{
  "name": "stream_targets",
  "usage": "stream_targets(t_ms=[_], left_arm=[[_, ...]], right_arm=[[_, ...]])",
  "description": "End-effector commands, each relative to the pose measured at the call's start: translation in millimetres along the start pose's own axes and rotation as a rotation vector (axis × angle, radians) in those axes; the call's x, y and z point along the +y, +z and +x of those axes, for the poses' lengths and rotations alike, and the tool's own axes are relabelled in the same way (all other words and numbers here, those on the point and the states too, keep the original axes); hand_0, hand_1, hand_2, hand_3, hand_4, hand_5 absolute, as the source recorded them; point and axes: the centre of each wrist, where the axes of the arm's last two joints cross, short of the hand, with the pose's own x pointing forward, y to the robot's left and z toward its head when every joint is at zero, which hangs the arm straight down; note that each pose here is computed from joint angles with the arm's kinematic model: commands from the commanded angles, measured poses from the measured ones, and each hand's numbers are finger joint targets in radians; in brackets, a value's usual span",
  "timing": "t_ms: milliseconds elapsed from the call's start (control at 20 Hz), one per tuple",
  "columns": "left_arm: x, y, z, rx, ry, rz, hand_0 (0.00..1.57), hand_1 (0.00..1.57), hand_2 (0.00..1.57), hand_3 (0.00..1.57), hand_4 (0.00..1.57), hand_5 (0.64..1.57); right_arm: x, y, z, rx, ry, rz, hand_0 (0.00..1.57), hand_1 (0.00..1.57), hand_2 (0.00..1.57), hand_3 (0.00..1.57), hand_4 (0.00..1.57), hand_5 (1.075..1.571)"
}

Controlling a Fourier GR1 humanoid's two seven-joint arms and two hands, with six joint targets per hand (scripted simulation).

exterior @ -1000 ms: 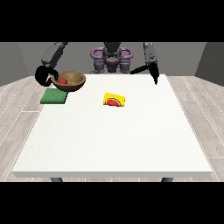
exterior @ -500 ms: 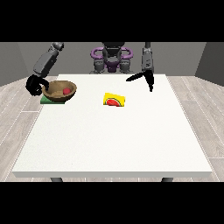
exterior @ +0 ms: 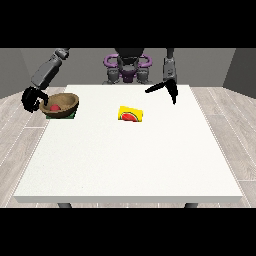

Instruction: Pick the cup and pour the ball into the bowl, then pick the bowl and place it on the pad

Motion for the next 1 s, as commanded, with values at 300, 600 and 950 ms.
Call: stream_targets(t_ms=[300,600,950], left_arm=[[-4.3,24.2,12.2,0.055,0.037,-0.007,0.00,0.00,0.00,0.00,0.00,1.566],[1.2,14.1,11.4,0.075,0.044,-0.022,0.00,0.00,0.00,0.00,0.00,1.567],[11.4,19.3,18.8,0.026,0.031,-0.010,0.00,0.00,0.00,0.00,0.00,1.565]], right_arm=[[-9.0,-0.4,5.3,0.086,-0.066,-0.016,1.57,1.57,1.57,0.00,0.71,1.569],[10.6,-0.8,-17.3,0.130,-0.003,0.005,1.57,1.57,1.57,1.02,0.73,1.569],[-18.9,7.2,0.4,0.190,0.069,-0.084,1.57,1.57,1.57,1.57,0.59,1.535]])
